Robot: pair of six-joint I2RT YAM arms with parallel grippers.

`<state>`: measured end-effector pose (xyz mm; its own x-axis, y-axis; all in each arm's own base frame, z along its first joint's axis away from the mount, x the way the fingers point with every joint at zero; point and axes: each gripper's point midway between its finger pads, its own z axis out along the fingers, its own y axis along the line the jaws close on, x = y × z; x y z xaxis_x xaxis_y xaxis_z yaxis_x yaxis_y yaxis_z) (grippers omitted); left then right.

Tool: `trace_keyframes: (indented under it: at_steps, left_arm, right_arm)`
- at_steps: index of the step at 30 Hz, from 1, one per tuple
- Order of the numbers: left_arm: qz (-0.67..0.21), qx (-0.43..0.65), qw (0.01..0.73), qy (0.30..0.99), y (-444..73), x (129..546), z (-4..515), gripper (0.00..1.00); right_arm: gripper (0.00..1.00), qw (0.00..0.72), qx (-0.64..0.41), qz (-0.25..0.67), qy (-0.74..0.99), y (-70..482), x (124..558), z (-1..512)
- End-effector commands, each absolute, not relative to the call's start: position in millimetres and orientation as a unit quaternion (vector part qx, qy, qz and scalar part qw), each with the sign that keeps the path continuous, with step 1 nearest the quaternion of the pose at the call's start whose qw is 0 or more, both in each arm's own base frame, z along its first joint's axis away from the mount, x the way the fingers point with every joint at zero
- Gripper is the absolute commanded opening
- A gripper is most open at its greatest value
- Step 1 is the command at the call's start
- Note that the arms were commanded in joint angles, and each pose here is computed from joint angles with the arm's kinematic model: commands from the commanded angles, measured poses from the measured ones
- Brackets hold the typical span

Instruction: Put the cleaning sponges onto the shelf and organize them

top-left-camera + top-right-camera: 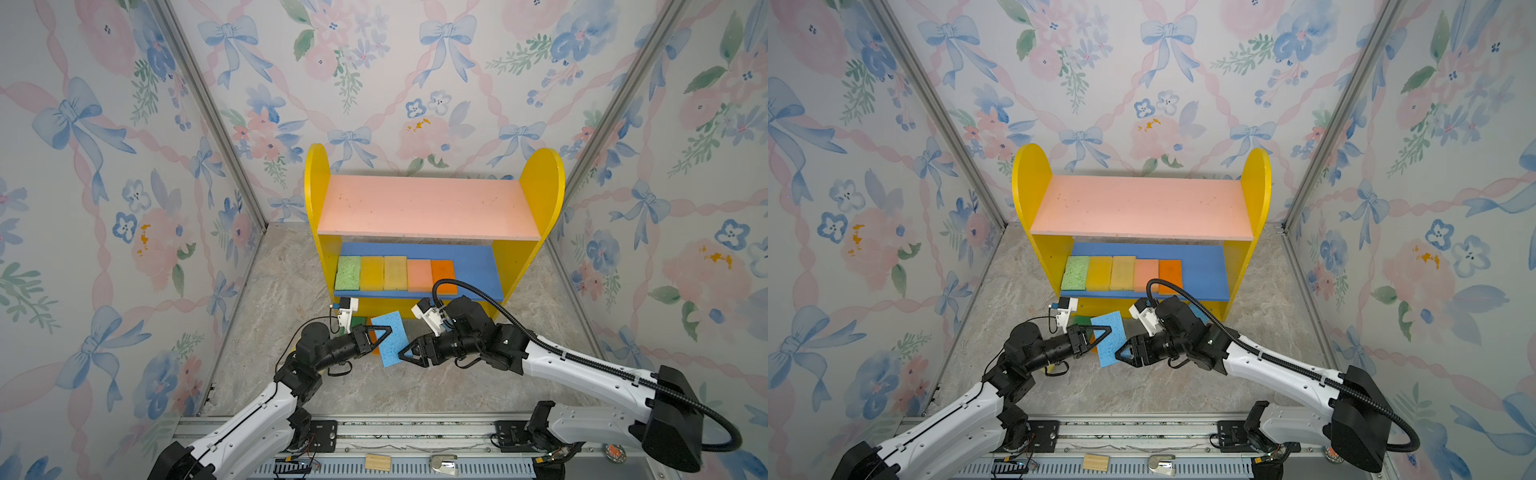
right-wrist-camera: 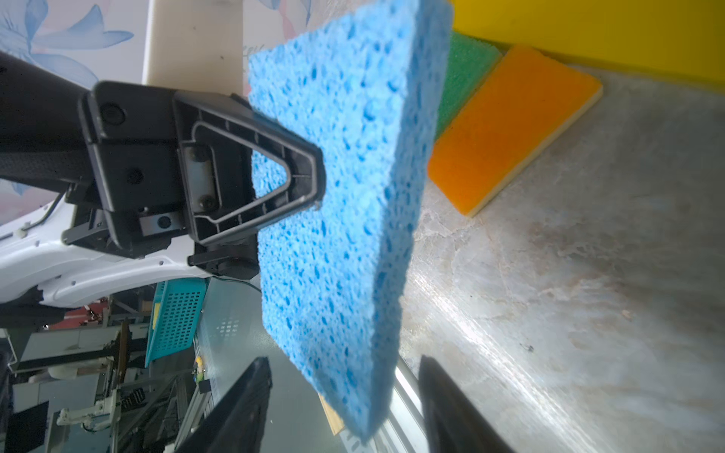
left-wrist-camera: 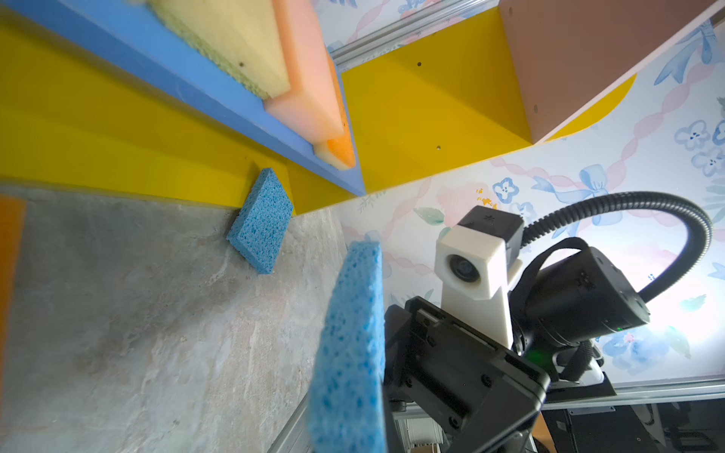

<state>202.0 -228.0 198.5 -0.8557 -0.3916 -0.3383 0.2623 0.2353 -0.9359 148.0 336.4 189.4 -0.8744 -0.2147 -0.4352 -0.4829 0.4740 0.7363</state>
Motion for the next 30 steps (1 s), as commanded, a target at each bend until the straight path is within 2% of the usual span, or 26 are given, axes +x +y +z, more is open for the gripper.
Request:
trace_keyframes:
  at_steps: [1,4,12,17,22,23,24,26,28,30]
  left_arm:
    - [-0.635,-0.032,0.274,0.721,-228.1,199.6,217.5,0.0]
    - [-0.636,-0.037,0.277,0.719,-225.4,199.6,217.7,0.0]
    - [-0.636,-0.041,0.28,0.718,-216.9,202.2,215.2,0.0]
    - [-0.638,-0.039,0.28,0.717,-217.0,201.9,217.6,0.0]
    - [-0.643,-0.03,0.28,0.712,-217.9,199.3,223.6,0.0]
    - [-0.644,-0.028,0.28,0.712,-217.8,198.5,224.2,0.1]
    - [-0.644,-0.026,0.283,0.71,-216.5,198.5,225.3,0.25]
    - [-0.642,-0.019,0.288,0.71,-213.5,198.2,228.1,0.41]
    - [-0.625,-0.01,0.299,0.721,-208.4,200.2,229.7,0.61]
    - [-0.58,-0.002,0.319,0.75,-200.8,204.6,229.2,0.71]
  right_arm:
    - [0.52,0.15,-0.205,0.513,0.82,343.5,147.5,210.3]
    - [0.43,0.149,-0.203,0.518,0.817,345.2,147.6,212.4]
    - [0.37,0.157,-0.193,0.516,0.82,337.6,146.2,215.0]
    - [0.17,0.163,-0.188,0.511,0.823,336.0,148.0,215.9]
    - [0.03,0.167,-0.188,0.504,0.827,338.3,150.4,219.0]
    - [0.02,0.168,-0.187,0.499,0.829,337.9,151.2,218.7]
    - [0.01,0.169,-0.185,0.492,0.834,336.7,152.5,217.8]
    - [0.0,0.176,-0.184,0.475,0.842,332.7,154.6,218.4]
    - [0.0,0.187,-0.178,0.454,0.853,325.1,156.3,218.0]
    - [0.0,0.198,-0.174,0.434,0.861,314.9,157.5,219.8]
